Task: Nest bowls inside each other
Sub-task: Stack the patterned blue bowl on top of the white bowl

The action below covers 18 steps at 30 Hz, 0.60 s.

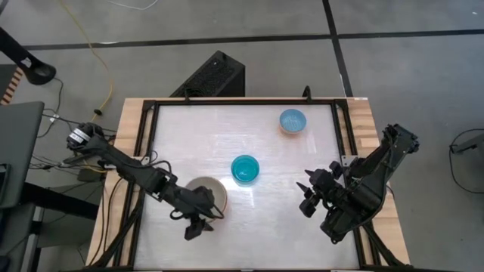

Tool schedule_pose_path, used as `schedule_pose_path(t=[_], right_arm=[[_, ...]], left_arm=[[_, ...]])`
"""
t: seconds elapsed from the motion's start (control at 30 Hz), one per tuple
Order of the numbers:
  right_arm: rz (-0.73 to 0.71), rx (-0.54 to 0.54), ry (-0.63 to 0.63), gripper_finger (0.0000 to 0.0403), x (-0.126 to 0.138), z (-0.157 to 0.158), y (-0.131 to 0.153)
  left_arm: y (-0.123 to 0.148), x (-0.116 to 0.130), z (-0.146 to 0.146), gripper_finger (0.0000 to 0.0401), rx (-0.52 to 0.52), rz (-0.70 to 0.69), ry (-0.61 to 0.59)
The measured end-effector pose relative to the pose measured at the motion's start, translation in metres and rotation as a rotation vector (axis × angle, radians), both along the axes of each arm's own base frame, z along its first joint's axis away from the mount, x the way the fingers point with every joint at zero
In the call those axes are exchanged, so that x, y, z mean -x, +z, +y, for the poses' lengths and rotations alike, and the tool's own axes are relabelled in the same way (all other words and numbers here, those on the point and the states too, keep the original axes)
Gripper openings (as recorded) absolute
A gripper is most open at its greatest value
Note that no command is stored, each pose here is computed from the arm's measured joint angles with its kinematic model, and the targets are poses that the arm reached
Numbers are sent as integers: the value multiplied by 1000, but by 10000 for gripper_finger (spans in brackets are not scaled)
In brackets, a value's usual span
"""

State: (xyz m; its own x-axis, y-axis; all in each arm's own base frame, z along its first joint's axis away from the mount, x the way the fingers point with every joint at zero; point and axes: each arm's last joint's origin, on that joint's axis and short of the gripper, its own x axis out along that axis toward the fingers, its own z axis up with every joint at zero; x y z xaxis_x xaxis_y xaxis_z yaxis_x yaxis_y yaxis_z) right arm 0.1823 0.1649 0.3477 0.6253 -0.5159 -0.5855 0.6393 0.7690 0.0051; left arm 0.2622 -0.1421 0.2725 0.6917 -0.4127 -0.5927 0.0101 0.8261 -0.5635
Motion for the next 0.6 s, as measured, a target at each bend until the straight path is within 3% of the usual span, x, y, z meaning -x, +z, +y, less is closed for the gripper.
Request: schedule_pose_path(t=[0.23,0.6], right_arm=[[8,9,14,195,0,0,0],[50,67,69,195,-24,-10,1]], left_arm=[[11,1,17,207,-66,-67,118],[46,15,73,207,-252,-226,401]])
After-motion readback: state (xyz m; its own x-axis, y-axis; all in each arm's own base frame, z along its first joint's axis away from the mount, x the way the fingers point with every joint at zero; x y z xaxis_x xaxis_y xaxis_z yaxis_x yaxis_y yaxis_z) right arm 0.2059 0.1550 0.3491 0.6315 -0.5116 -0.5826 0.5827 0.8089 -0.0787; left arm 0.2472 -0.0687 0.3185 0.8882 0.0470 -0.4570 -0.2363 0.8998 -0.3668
